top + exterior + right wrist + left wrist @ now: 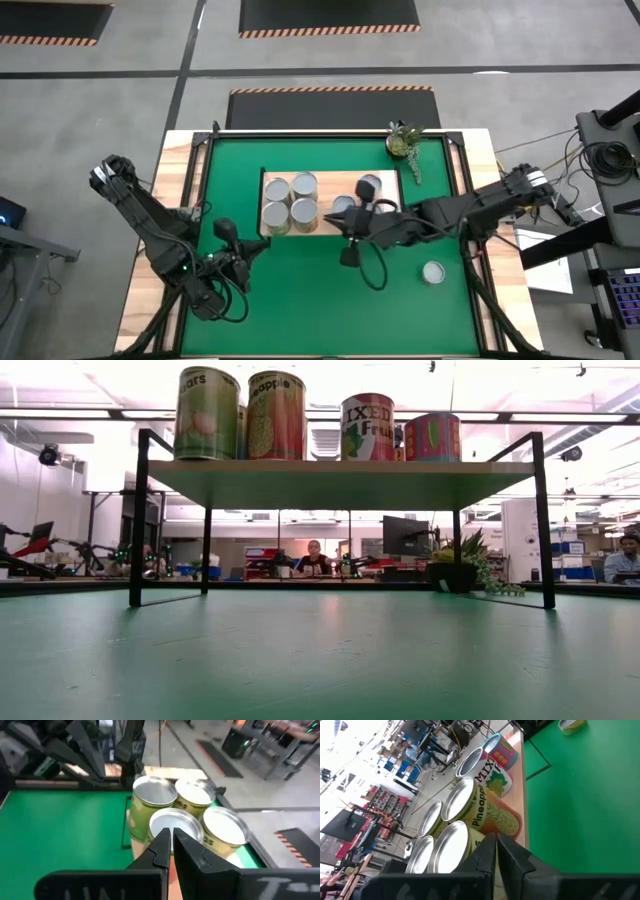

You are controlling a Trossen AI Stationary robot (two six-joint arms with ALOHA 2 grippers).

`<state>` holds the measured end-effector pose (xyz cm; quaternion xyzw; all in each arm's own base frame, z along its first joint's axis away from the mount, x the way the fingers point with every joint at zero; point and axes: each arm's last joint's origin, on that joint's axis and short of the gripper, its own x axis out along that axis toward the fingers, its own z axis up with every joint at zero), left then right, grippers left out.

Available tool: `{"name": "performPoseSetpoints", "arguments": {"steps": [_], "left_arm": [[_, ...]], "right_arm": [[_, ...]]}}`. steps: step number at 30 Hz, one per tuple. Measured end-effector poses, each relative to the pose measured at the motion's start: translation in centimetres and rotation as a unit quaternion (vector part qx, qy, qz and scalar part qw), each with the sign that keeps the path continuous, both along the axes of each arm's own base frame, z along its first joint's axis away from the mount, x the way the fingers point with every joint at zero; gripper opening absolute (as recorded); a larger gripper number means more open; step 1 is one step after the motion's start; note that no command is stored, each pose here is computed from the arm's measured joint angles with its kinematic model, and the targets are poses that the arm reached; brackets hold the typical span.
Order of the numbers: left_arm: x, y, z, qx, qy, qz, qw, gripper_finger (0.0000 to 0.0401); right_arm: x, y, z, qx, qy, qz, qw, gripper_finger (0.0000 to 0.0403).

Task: Pick and place cans onto a shelf
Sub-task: Adjust the cans on the shelf

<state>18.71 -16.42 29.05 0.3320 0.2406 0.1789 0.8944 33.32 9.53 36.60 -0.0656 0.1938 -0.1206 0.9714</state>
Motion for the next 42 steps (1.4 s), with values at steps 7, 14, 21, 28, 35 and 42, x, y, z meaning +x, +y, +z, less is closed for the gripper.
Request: {"name": "performPoseSetpoints", "arguments": {"steps": [7,14,21,28,35,42], "left_arm": [[-0.1,0.1,0.2,-0.004,-0.005,0.002,1.0,0.0],[-0.1,0.1,0.2,-0.005,-0.006,0.002,1.0,0.0],[-0.1,0.1,0.2,-0.005,-0.006,0.002,1.0,0.0],[-0.2,0.2,0.3,-0.008,-0.01,0.003,1.0,0.0],[-0.2,0.2,0.4,-0.004,-0.019,0.011,1.0,0.0],[-0.2,0.2,0.4,-0.004,-0.019,0.011,1.0,0.0]], "right_arm": [[2.9,-0.7,1.2,0.014,0.037,0.027,0.999,0.0009],[5.4,-1.9,0.6,0.023,0.069,0.04,0.997,0.0009],[6.7,-3.3,-0.4,0.027,0.088,0.031,0.995,0.0009],[6.9,-4.2,-1.1,0.028,0.1,0.019,0.994,0.0009],[7.2,-4.1,-1.6,0.021,0.108,0.021,0.994,0.0009],[7.7,-4.0,-2.6,0.014,0.122,0.02,0.992,0.0009]]}}
